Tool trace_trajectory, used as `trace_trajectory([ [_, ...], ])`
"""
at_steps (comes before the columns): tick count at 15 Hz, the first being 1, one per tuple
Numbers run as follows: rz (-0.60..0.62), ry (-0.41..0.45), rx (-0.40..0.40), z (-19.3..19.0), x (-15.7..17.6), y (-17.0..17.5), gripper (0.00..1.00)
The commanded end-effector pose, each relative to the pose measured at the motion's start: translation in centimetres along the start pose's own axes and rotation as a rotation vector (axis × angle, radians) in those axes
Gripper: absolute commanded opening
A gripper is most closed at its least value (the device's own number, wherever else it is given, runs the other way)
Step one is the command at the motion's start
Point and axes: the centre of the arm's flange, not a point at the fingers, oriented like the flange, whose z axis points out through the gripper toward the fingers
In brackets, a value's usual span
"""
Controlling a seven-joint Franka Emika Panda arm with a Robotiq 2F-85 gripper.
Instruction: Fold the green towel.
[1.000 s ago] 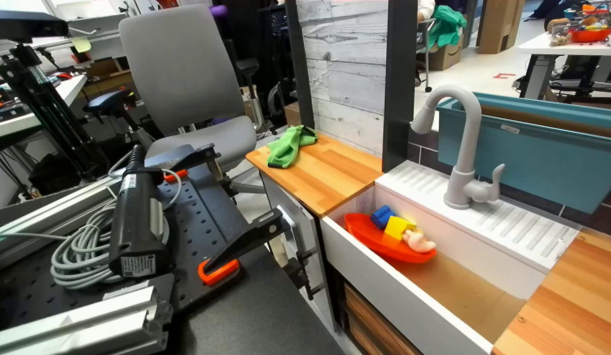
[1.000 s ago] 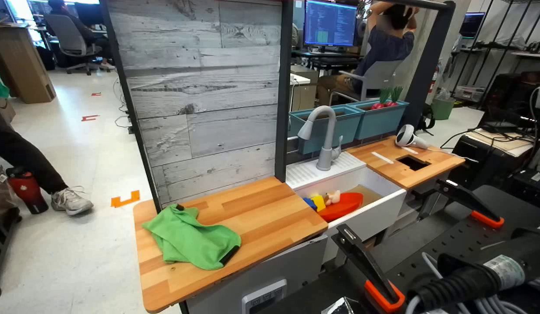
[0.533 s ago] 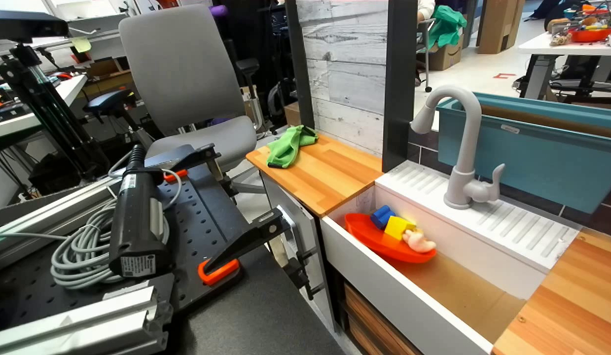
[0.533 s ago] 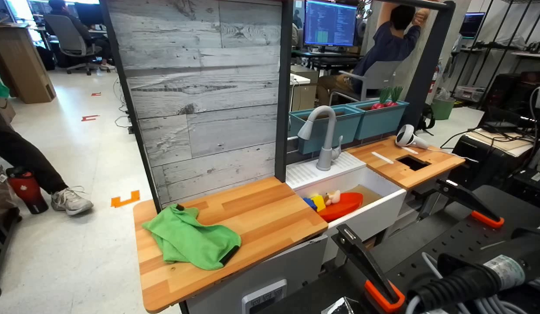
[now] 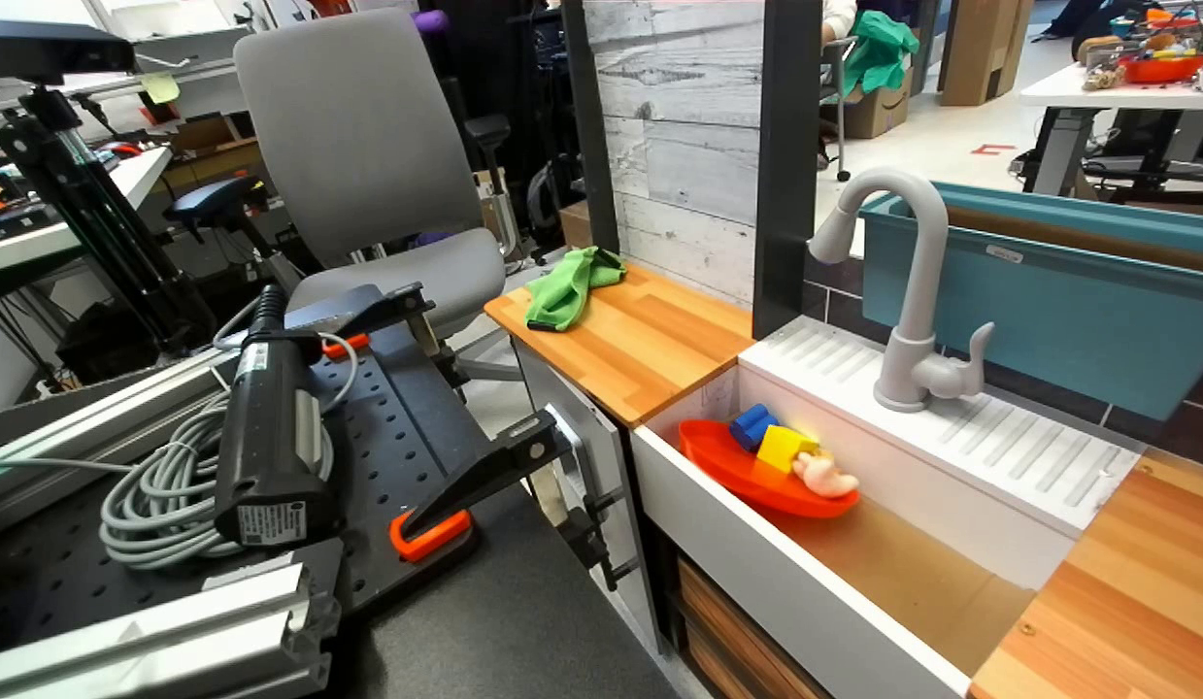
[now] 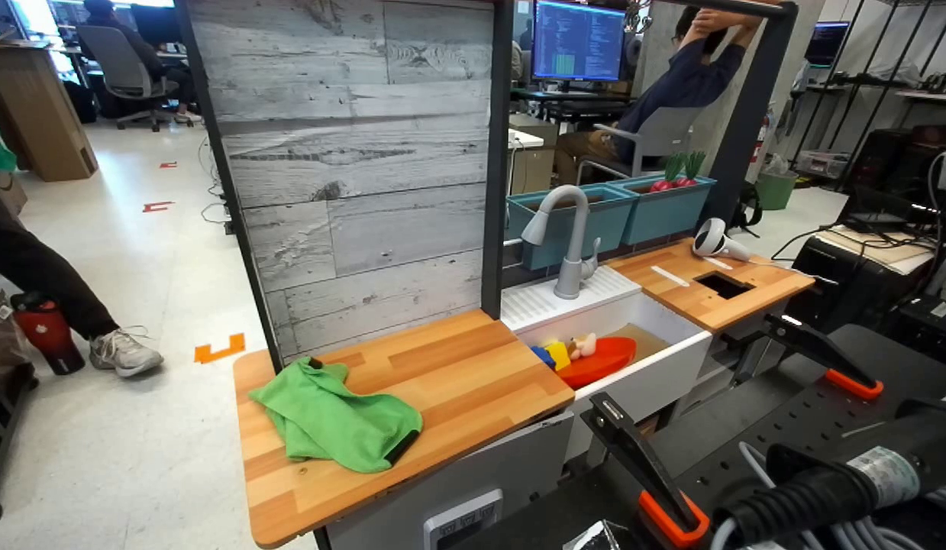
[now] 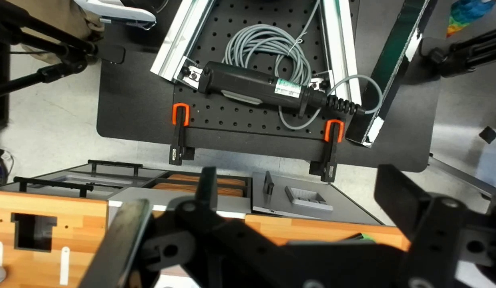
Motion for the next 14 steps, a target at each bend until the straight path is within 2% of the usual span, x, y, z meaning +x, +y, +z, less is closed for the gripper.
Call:
trace_trajectory([
  [1,0.008,-0.010,0.032,1.7,3.9,-1.4,1.00],
  [6,-0.010,-0.003,0.059,5.0,7.5,-2.9,1.00],
  [14,-0.056,0.015,0.050,11.5,12.9,-6.0,1.00],
])
